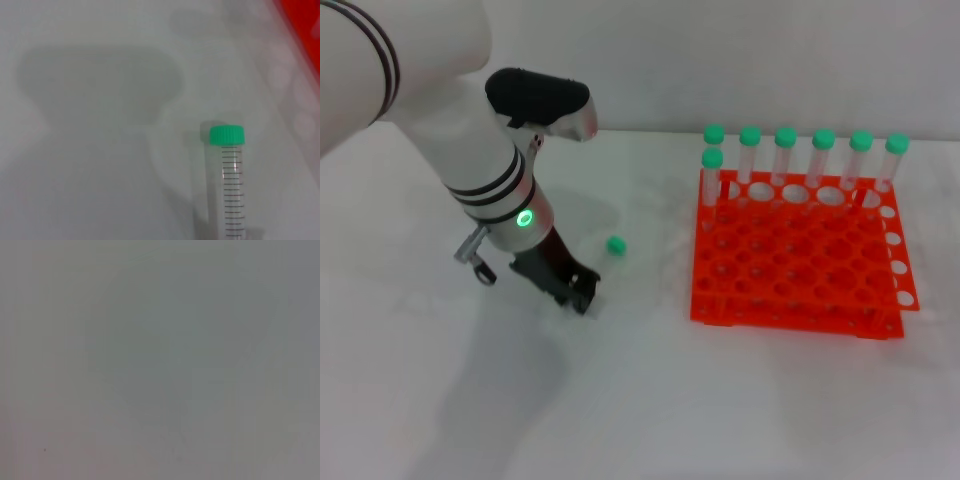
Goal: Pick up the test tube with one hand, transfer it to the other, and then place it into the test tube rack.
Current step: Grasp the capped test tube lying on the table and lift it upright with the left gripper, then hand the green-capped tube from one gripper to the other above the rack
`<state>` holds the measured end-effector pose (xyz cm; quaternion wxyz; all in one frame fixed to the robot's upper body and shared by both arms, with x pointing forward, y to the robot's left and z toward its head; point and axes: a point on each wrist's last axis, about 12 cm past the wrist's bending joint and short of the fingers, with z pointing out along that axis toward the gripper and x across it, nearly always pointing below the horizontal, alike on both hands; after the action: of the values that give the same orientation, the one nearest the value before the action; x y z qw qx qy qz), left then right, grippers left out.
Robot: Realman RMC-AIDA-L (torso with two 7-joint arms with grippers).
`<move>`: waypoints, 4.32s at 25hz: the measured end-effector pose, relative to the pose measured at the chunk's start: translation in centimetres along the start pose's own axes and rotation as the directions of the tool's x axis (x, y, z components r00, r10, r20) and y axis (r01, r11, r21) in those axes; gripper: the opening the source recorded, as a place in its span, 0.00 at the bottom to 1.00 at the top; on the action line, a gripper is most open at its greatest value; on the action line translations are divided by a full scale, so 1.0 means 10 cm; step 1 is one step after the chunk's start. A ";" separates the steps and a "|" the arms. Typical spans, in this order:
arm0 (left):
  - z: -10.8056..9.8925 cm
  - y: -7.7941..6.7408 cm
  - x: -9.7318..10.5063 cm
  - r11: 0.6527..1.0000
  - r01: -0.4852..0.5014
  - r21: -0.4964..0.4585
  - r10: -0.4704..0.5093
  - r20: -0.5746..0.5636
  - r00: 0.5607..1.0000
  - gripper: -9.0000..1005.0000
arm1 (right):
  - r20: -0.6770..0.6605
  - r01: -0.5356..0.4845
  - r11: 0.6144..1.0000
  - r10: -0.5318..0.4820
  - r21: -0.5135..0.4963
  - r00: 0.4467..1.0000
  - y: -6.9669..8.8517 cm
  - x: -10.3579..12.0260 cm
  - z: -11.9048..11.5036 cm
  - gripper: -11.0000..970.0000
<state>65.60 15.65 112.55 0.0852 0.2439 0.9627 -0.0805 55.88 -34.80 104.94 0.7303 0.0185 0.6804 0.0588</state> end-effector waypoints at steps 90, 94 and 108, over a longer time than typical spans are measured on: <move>0.47 -1.03 0.49 0.737 -0.675 0.037 0.179 0.952 0.247 0.28 | -0.181 -0.166 0.471 0.014 -0.866 0.983 0.46 -0.94 0.13 0.71; 0.47 -1.03 0.49 0.736 -0.676 0.033 0.182 0.952 0.245 0.29 | -0.182 -0.163 0.464 0.004 -0.871 0.983 0.48 -0.94 0.14 0.54; 0.50 -1.10 0.48 0.736 -0.677 -0.014 0.223 0.949 0.223 0.30 | -0.165 -0.139 0.466 -0.015 -0.874 0.986 0.46 -0.93 0.13 0.26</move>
<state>56.77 7.35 107.97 0.5645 0.4449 0.5898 -0.3683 56.28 -31.24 114.76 0.5793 -0.3405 0.6038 0.4289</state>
